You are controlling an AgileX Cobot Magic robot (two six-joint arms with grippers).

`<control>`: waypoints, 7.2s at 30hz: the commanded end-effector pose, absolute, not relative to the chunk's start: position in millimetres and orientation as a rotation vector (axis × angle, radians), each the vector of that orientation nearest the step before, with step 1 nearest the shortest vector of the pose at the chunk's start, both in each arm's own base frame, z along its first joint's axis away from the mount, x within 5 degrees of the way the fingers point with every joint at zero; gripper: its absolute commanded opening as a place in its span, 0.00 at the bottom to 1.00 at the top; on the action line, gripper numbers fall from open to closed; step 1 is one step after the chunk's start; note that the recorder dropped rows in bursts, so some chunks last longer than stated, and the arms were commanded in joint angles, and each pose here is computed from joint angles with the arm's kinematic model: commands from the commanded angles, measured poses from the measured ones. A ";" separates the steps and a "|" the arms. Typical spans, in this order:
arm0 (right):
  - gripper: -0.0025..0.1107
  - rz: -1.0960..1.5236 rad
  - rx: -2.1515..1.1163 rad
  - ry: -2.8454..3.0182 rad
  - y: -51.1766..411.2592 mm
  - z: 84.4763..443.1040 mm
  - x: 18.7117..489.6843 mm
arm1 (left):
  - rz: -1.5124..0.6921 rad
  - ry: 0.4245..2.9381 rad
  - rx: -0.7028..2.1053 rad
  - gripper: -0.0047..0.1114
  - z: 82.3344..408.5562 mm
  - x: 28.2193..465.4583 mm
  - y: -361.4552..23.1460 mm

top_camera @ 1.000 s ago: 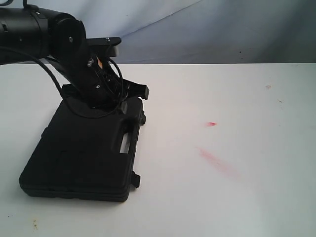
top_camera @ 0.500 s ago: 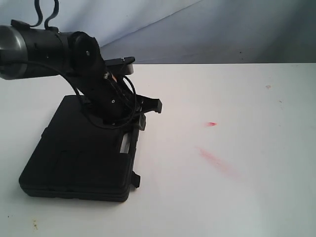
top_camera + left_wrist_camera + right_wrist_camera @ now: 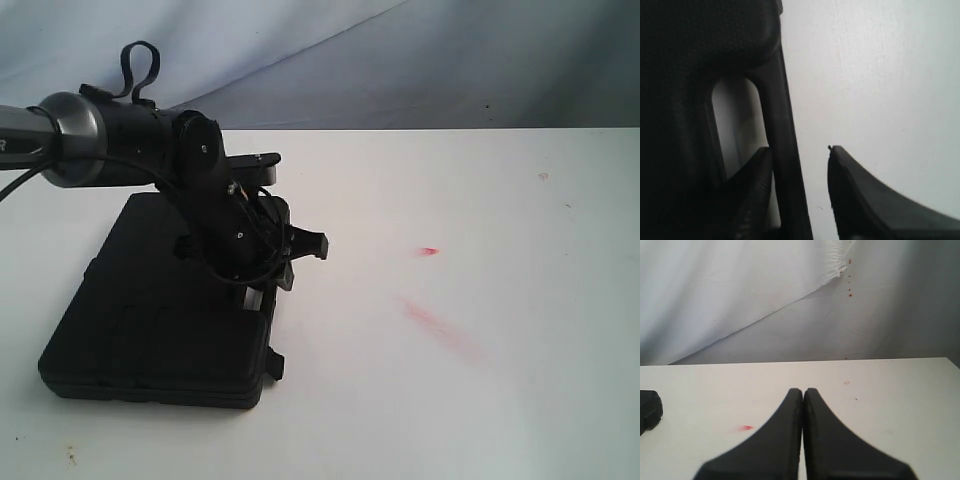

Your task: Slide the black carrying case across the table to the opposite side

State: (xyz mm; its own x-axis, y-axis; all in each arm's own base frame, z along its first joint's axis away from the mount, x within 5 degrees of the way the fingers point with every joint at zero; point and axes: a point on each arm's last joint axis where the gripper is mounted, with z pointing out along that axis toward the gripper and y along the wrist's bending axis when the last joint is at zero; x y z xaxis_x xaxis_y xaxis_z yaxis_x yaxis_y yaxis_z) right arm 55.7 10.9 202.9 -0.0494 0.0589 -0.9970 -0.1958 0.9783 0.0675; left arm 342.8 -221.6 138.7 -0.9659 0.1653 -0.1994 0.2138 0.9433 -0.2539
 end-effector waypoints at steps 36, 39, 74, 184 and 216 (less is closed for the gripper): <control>0.02 0.206 -0.110 1.605 11.0 202.2 55.4 | -0.686 2.857 -0.137 0.04 128.9 342.3 -259.7; 0.02 0.206 -0.110 1.605 11.0 202.2 55.4 | -0.711 2.886 -0.113 0.04 128.8 343.3 -275.5; 0.02 0.206 -0.110 1.605 11.0 202.2 55.4 | -0.756 2.833 0.226 0.05 125.0 355.2 -327.7; 0.02 0.204 -0.112 1.605 11.0 202.2 55.4 | -0.653 1.938 0.385 0.04 250.9 116.5 -95.5; 0.02 0.204 -0.112 1.605 11.0 202.2 55.4 | -0.176 1.591 0.001 0.04 205.3 60.2 -6.7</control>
